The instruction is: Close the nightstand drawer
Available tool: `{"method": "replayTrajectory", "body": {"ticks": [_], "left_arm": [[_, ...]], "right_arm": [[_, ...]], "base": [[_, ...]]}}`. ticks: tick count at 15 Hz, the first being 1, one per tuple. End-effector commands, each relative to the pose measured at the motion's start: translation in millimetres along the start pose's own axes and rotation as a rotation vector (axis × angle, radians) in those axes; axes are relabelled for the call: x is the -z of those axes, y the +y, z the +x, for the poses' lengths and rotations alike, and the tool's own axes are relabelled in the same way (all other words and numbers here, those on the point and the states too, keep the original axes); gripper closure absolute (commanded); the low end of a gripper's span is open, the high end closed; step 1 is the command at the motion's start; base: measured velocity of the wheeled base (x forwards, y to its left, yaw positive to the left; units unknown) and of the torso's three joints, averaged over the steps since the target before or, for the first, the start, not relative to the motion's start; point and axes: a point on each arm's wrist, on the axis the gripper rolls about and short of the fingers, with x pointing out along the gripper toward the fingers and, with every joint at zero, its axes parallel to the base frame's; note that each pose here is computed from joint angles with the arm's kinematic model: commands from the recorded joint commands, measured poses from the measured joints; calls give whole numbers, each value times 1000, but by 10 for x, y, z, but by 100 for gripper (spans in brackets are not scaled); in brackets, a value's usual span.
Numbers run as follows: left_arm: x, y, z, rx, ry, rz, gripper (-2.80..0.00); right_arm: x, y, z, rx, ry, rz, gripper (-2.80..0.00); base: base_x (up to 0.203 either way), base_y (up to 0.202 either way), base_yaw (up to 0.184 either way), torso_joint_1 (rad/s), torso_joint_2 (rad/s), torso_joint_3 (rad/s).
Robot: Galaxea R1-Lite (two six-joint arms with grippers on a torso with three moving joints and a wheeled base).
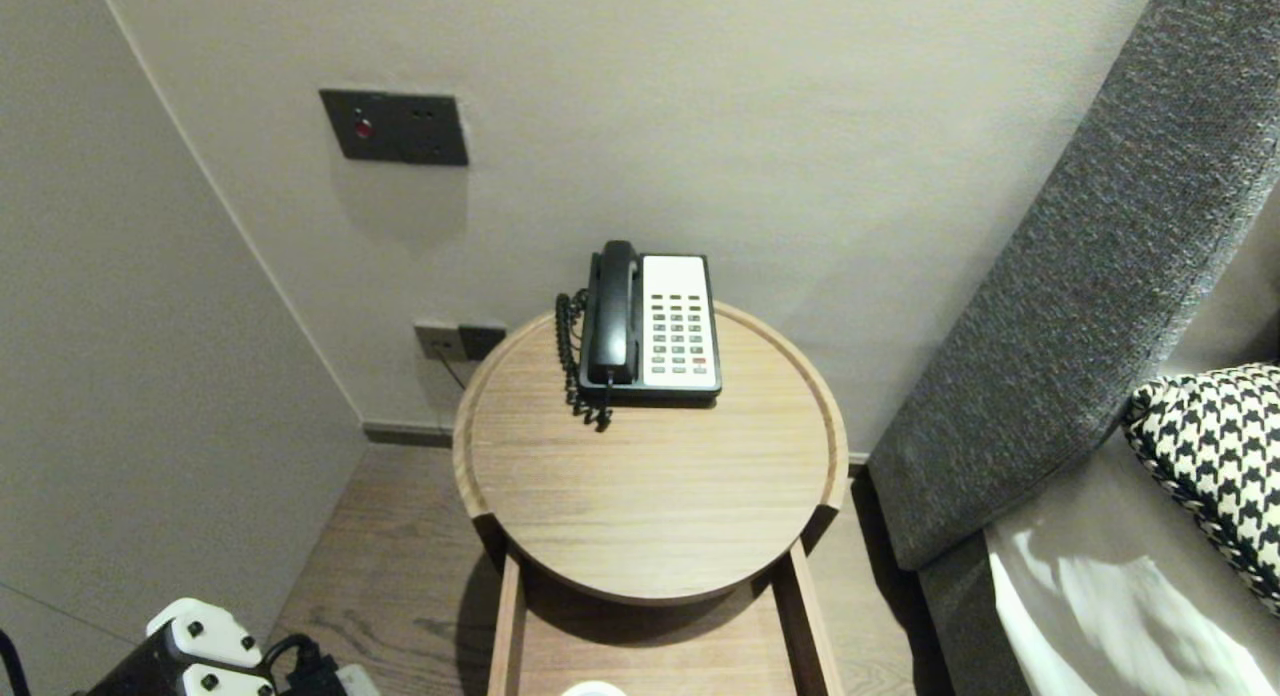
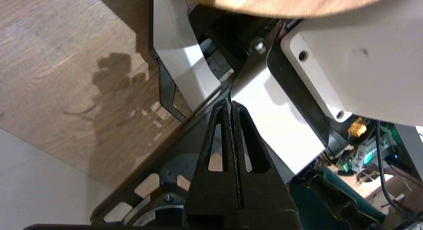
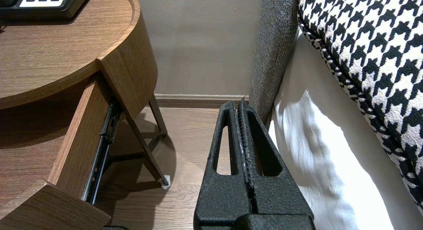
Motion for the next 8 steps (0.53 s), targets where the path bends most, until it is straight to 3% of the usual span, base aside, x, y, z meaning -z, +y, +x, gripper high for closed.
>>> {"method": "replayTrajectory", "body": {"ticks": [1,8], "left_arm": [[-89,1,109,-2,17,0,0],[-168,-32,207,5,24,10,0]], "right_arm": [[114,-3,21,1,40,0,0],[113,-3,22,0,41,0,0]], "base": [[0,0,0,0,0,0],[0,0,0,0,0,0]]}}
